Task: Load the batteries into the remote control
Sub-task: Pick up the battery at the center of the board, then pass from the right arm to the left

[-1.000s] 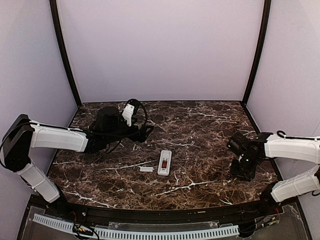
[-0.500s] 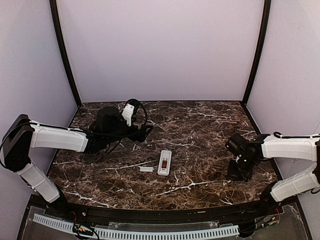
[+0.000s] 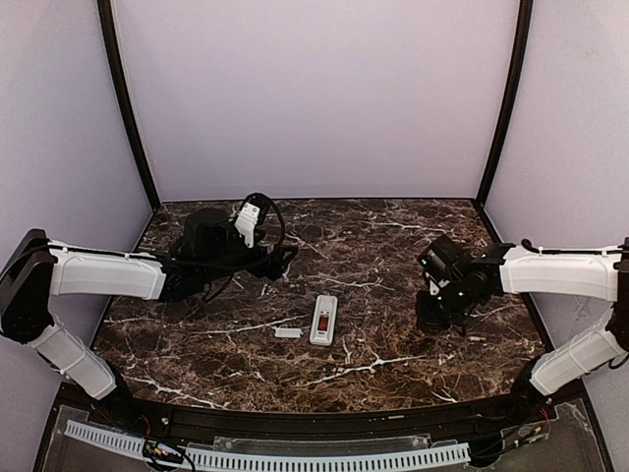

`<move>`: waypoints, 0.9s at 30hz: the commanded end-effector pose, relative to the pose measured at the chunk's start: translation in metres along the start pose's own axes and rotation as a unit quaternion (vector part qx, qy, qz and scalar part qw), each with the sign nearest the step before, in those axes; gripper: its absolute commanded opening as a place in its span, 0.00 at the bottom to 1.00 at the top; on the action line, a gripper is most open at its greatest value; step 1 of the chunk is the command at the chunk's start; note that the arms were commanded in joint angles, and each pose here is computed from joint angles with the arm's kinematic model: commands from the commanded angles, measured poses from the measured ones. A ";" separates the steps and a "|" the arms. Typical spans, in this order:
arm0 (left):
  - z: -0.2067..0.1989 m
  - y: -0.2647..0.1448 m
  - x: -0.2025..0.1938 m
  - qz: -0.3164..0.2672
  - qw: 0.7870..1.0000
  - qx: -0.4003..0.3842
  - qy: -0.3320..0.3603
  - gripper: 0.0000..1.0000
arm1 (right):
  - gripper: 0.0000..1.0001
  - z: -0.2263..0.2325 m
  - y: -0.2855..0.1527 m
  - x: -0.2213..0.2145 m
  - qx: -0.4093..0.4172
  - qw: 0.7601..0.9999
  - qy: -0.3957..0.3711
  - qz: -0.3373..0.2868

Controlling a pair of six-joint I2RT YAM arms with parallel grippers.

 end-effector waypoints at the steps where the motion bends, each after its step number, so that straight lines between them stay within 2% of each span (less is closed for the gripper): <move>1: -0.019 -0.011 -0.004 0.010 0.998 -0.059 0.012 0.98 | 0.00 0.062 -0.020 0.035 0.096 0.988 -0.110 -0.052; 4: -0.031 -0.014 -0.010 0.018 0.995 -0.098 -0.003 0.98 | 0.00 0.093 -0.031 0.049 0.153 0.975 -0.145 -0.076; 7: -0.042 -0.017 -0.010 0.014 0.989 -0.144 -0.024 0.93 | 0.00 0.121 -0.038 0.059 0.212 0.960 -0.155 -0.096; 9: -0.049 -0.018 -0.009 0.013 0.983 -0.176 -0.043 0.86 | 0.00 0.140 -0.040 0.061 0.257 0.950 -0.150 -0.095; 11: -0.057 -0.018 -0.006 0.016 0.975 -0.208 -0.078 0.77 | 0.00 0.164 -0.046 0.059 0.308 0.930 -0.168 -0.107; 15: -0.080 -0.016 0.003 0.016 0.946 -0.290 -0.141 0.59 | 0.00 0.195 -0.063 0.056 0.383 0.886 -0.216 -0.147; 17: -0.086 -0.016 0.010 0.003 0.934 -0.317 -0.165 0.53 | 0.00 0.202 -0.070 0.053 0.404 0.868 -0.236 -0.162; 22: -0.093 -0.019 0.019 0.004 0.920 -0.343 -0.190 0.49 | 0.00 0.215 -0.084 0.043 0.443 0.829 -0.288 -0.182; 27: -0.097 -0.017 0.028 0.004 0.911 -0.357 -0.206 0.45 | 0.00 0.224 -0.089 0.036 0.457 0.811 -0.316 -0.183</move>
Point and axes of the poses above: each gripper's point midway between its finger pads, its own y axis out along the fingers, its own z axis along the line the jaws close on, x = y × z, the point moved 1 cm from there along -y, back along the fingers, and after that the axes turned 4 degrees about y, right-handed, at the moved point
